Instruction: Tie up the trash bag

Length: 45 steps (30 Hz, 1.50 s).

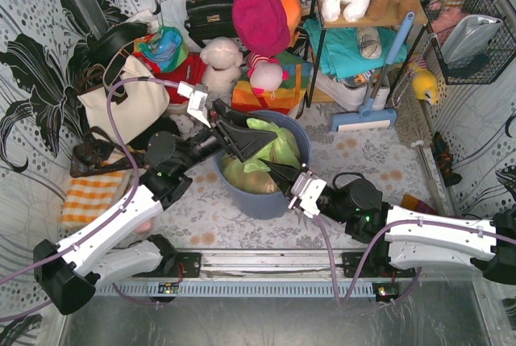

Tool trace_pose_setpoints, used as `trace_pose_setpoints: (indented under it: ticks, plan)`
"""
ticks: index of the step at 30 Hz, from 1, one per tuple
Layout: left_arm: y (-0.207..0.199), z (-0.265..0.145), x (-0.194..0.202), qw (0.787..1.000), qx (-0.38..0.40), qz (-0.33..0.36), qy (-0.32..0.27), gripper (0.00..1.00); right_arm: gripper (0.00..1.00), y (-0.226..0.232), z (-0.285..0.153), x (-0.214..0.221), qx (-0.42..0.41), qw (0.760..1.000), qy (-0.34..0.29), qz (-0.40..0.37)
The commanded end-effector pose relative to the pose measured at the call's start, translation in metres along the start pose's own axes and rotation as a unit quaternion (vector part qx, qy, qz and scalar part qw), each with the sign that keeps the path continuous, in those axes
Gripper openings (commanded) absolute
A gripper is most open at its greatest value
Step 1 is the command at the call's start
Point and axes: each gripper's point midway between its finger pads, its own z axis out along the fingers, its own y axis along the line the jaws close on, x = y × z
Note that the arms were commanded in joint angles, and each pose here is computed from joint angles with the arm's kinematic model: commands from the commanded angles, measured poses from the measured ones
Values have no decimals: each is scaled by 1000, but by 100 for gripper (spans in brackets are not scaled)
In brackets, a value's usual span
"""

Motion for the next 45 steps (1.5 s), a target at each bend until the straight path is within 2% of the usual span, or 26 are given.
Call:
trace_pose_setpoints:
  ticks: [1, 7, 14, 21, 25, 27, 29, 31, 35, 37, 39, 41, 45]
  plan:
    - [-24, 3, -12, 997, 63, 34, -14, 75, 0, -7, 4, -19, 9, 999, -33, 19]
    - [10, 10, -11, 995, -20, 97, 12, 75, 0, -6, 5, -22, 3, 999, -37, 23]
    - [33, 17, -19, 987, -66, 145, 4, 75, 0, -5, 8, -25, -1, 999, -38, 31]
    - [35, 24, -8, 989, -46, 139, 20, 58, 0, -3, 9, -30, -6, 998, -43, 50]
    - [31, 26, -12, 990, -41, 138, 11, 36, 0, -2, 9, -32, -12, 998, -42, 54]
    - [27, 26, -19, 989, -37, 144, 1, 31, 0, 4, 6, -37, -34, 997, -52, 53]
    - [25, 26, -28, 987, -42, 155, -13, 17, 0, 4, 5, -41, -41, 996, -51, 57]
    - [26, 28, -36, 984, -52, 166, -22, 5, 0, -13, 8, -45, 0, 995, -36, 90]
    - [30, 34, -48, 978, -69, 194, -29, 1, 0, -45, 15, -63, 66, 983, -13, 171]
    - [30, 40, -57, 974, -75, 209, -31, 1, 0, -53, 22, -75, 66, 975, 17, 214]
    - [31, 47, -65, 970, -83, 227, -28, 1, 0, -43, 29, -81, 31, 968, 56, 243]
    - [36, 52, -68, 967, -91, 237, -21, 1, 0, -28, 28, -91, -10, 957, 52, 286]
    - [58, 55, -54, 965, -114, 235, -6, 0, 0, -4, 16, -73, -33, 933, 93, 346]
